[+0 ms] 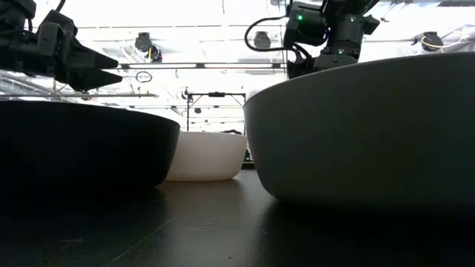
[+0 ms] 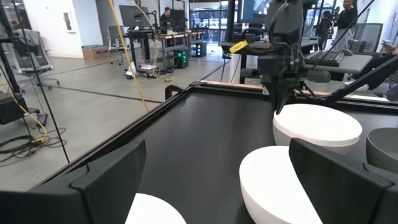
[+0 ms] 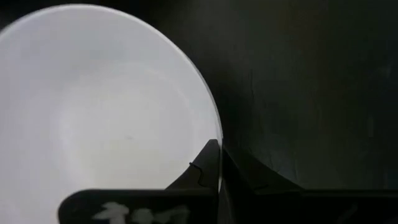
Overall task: Nest bowls inside each other
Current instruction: Stack the top right white bowl into the gray bowl, then stack the top left white bowl into the white bowl
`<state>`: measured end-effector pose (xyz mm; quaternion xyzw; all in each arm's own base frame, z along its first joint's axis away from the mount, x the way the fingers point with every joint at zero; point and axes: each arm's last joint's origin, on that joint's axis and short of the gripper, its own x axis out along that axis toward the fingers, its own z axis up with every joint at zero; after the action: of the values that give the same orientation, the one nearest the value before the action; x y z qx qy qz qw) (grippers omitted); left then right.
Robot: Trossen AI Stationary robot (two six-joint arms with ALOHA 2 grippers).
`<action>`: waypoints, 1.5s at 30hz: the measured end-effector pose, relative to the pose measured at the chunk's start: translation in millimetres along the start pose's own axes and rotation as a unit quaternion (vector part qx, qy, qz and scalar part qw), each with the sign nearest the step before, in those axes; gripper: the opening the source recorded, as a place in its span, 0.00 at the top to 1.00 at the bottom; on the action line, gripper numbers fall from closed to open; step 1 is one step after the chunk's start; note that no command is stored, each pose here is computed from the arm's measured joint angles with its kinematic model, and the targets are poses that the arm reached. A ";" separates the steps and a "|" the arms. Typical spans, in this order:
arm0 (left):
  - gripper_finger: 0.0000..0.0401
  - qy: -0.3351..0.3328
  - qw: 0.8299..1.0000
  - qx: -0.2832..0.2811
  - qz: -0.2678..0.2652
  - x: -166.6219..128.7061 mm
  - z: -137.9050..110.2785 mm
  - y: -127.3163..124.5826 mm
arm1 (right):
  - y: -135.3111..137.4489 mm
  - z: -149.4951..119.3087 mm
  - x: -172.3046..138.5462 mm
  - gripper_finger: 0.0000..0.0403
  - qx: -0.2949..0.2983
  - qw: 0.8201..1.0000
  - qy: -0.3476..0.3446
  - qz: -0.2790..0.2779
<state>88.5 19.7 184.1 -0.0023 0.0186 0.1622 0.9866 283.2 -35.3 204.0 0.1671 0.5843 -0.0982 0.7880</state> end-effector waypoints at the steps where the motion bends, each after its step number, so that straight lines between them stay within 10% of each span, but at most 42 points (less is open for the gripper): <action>1: 0.00 0.000 1.000 0.000 0.000 0.0 0.0 0.0 | 0.1 0.4 -0.2 1.00 0.000 1.000 -0.002 0.000; 31: 0.00 0.003 1.000 0.000 0.000 0.0 -0.6 0.0 | -3.1 -5.7 11.8 0.99 0.007 1.000 -0.016 -0.007; 45: 0.00 0.003 1.000 0.000 0.000 0.0 -0.7 0.0 | 1.7 2.9 3.1 0.76 -0.001 1.000 -0.022 0.018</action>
<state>88.4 19.7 183.4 -0.0031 0.0219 0.1620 0.9865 287.2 -34.7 202.0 0.1744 0.5635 -0.0866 0.8029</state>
